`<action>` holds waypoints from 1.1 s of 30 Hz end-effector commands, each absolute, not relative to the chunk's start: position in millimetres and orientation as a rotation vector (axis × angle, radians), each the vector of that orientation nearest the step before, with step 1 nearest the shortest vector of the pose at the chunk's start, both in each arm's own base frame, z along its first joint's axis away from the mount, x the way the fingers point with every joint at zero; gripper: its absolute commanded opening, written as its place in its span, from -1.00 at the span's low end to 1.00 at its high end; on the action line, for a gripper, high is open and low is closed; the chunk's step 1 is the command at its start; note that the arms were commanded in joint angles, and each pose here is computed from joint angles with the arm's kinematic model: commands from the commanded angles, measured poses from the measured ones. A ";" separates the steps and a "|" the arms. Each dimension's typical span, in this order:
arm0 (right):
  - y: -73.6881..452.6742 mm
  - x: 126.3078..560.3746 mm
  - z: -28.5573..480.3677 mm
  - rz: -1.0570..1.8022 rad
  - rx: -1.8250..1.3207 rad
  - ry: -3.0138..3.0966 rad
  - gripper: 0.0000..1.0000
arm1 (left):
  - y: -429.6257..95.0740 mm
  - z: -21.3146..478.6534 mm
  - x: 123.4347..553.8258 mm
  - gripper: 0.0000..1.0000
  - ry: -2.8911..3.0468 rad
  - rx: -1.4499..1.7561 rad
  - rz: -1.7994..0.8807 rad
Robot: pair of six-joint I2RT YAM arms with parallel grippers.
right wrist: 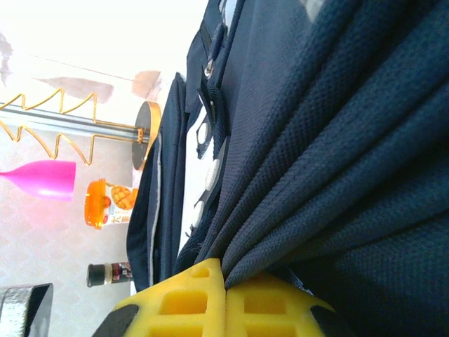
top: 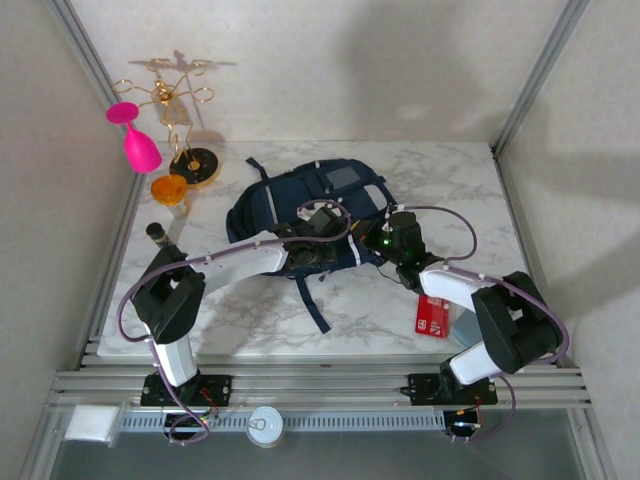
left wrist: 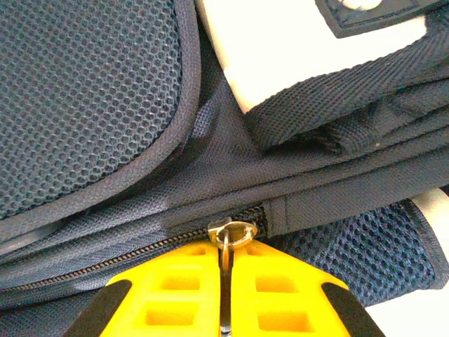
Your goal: Pack the student bag
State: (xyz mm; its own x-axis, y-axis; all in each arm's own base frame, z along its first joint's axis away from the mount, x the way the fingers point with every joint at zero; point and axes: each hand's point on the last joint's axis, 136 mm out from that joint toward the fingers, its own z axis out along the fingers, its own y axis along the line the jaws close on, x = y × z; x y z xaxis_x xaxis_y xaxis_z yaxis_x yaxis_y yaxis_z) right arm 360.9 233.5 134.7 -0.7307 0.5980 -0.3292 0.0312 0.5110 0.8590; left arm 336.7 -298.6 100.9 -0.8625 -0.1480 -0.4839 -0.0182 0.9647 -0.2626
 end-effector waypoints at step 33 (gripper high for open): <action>249.0 321.2 133.6 1.151 0.580 2.415 0.26 | -283.5 152.9 318.3 -1.00 2.464 -0.122 -0.694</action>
State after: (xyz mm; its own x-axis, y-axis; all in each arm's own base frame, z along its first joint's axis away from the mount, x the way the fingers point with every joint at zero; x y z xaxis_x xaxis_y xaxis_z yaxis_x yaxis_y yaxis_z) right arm 336.4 245.7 145.7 -0.8402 0.4758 -0.2601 0.0876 0.5924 0.8008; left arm 310.6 -265.0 111.3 -0.8744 -0.1944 -0.4447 0.0109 0.9082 -0.4184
